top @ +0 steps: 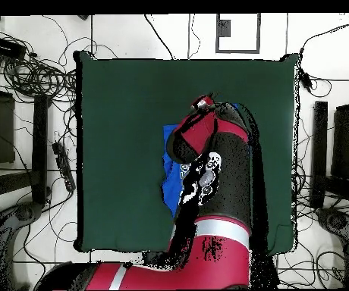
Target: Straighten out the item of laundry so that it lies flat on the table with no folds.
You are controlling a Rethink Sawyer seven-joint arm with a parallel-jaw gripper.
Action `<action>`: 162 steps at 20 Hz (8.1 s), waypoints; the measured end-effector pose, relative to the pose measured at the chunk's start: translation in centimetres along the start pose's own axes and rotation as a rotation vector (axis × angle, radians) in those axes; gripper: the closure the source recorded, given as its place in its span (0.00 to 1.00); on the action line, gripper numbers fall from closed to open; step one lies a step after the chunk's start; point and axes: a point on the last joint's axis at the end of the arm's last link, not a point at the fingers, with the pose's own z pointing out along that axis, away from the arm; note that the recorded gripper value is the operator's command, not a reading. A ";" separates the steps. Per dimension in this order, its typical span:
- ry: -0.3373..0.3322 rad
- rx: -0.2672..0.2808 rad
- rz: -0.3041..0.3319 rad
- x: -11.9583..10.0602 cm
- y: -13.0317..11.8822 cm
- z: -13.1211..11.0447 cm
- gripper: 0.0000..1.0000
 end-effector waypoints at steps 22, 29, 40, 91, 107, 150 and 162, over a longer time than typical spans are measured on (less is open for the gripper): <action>-0.015 0.177 0.052 3.3 4.7 -5.1 0.00; 0.021 0.162 0.147 3.5 6.8 -6.5 0.00; 0.100 0.175 0.206 8.8 10.4 -8.7 0.00; 0.086 0.379 0.116 19.0 3.0 -3.4 0.00; 0.055 0.376 0.234 10.9 7.2 -8.5 0.00; 0.059 0.412 0.154 17.0 4.8 -0.4 0.00; 0.059 0.410 0.162 16.7 4.9 -0.5 0.00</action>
